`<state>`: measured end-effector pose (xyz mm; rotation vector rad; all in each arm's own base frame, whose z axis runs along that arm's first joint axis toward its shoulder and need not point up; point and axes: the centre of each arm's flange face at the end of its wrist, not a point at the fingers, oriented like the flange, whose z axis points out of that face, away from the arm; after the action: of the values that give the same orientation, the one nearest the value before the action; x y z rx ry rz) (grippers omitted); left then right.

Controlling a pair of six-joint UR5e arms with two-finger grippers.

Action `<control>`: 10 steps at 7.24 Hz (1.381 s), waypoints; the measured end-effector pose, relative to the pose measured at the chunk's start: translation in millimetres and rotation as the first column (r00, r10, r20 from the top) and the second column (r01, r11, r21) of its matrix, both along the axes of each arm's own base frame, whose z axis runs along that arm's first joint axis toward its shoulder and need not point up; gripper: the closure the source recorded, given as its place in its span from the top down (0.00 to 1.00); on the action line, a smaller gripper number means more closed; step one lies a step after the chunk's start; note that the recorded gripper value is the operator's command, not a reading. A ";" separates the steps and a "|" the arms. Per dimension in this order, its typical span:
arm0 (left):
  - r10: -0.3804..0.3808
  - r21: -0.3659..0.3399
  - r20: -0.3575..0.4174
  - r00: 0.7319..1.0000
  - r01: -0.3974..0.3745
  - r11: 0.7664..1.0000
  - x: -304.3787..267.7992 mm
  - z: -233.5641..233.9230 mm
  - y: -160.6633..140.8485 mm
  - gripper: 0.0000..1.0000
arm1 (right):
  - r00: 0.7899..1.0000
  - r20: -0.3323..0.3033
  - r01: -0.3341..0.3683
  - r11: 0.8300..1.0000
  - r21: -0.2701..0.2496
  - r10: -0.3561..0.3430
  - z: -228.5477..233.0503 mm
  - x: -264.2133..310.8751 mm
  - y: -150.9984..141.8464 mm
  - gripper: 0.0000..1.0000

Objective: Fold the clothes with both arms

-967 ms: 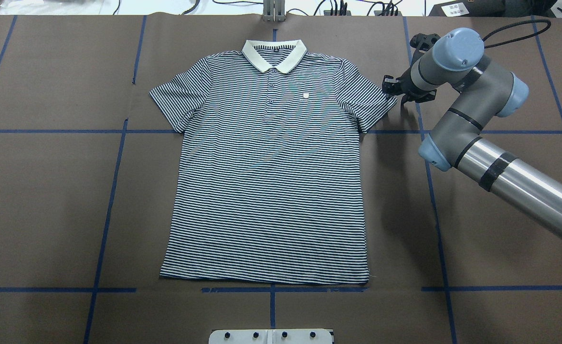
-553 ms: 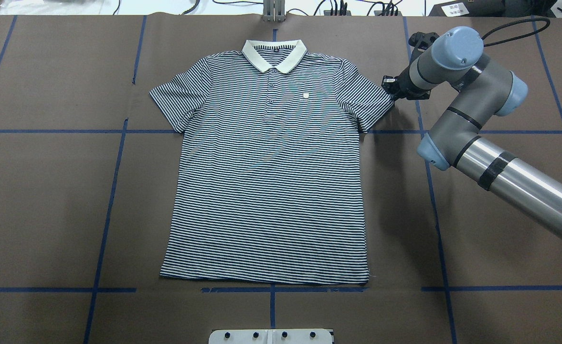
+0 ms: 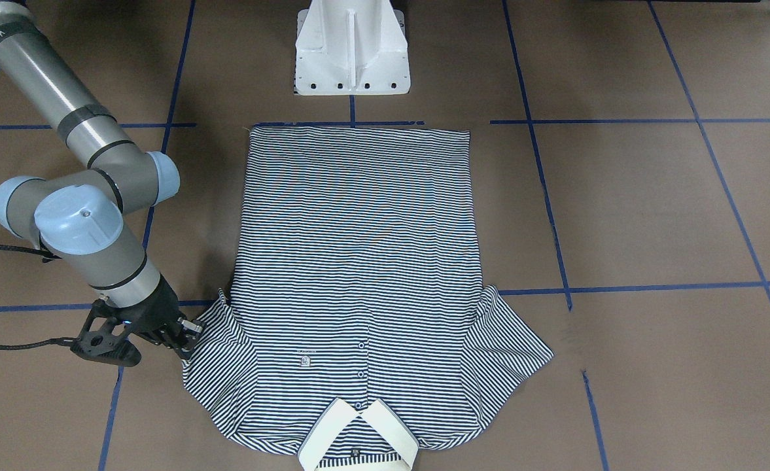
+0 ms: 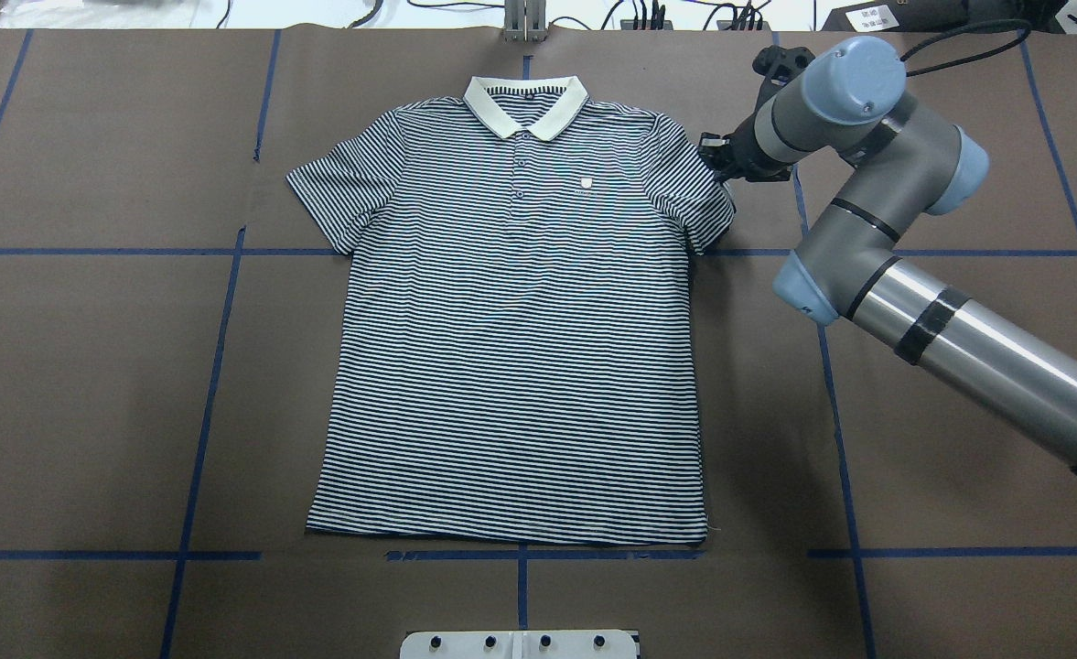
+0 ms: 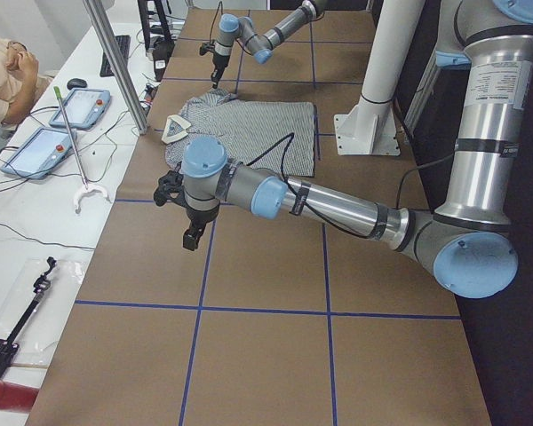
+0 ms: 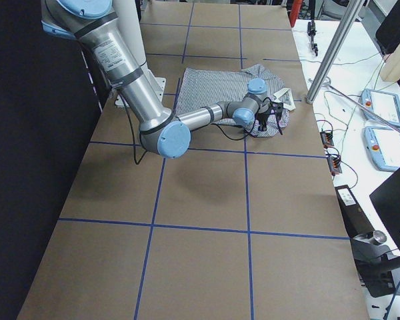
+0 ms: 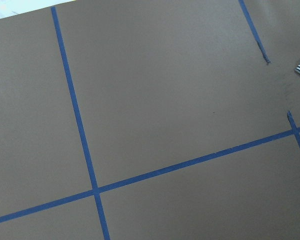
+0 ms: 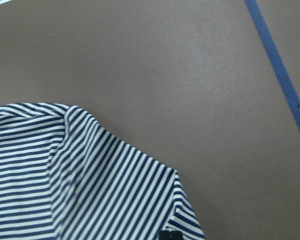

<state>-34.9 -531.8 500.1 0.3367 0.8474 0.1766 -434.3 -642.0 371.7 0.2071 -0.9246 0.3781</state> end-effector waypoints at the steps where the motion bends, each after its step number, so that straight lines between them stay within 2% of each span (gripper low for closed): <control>1: -0.001 0.002 -0.008 1.000 0.001 1.000 0.5 -3.8 0.8 1.00 | 0.999 0.026 -0.031 0.999 -0.017 0.031 -38.1 -35.5 7.8 0.00; 2: -0.001 0.002 -0.012 1.000 0.001 1.000 0.7 -5.3 1.2 1.00 | 0.997 0.016 -0.069 0.997 -0.022 0.070 -68.5 -75.1 9.6 0.00; 4: 0.000 0.001 -0.014 1.000 0.000 1.000 1.4 -5.5 1.2 1.00 | 0.994 -0.032 -0.102 0.995 -0.025 0.101 -80.6 -115.6 2.4 0.00; 5: 0.000 -0.003 -0.020 1.000 -0.001 1.000 2.2 -5.7 1.3 1.00 | 0.992 -0.047 -0.117 0.993 -0.019 0.116 -79.3 -118.6 -2.0 0.21; 6: 0.004 -0.010 -0.040 0.999 -0.004 1.000 6.7 -7.5 1.5 1.00 | 0.991 -0.057 -0.126 0.992 -0.015 0.125 -77.7 -116.9 -6.6 0.99; 8: 0.003 -0.015 -0.087 0.996 -0.004 1.000 31.9 -14.8 -1.6 1.00 | 0.989 -0.077 -0.130 0.992 0.006 0.130 -75.6 -112.2 -14.8 1.00; 10: -0.001 -0.050 -0.143 0.990 -0.006 0.999 96.5 -35.9 -17.2 1.00 | 0.989 -0.061 -0.133 0.991 0.031 0.135 -89.8 -100.6 -21.3 1.00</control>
<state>61.6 -549.0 464.2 0.3033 0.9926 0.1344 -534.9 -663.3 281.9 0.3058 -0.8561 0.4811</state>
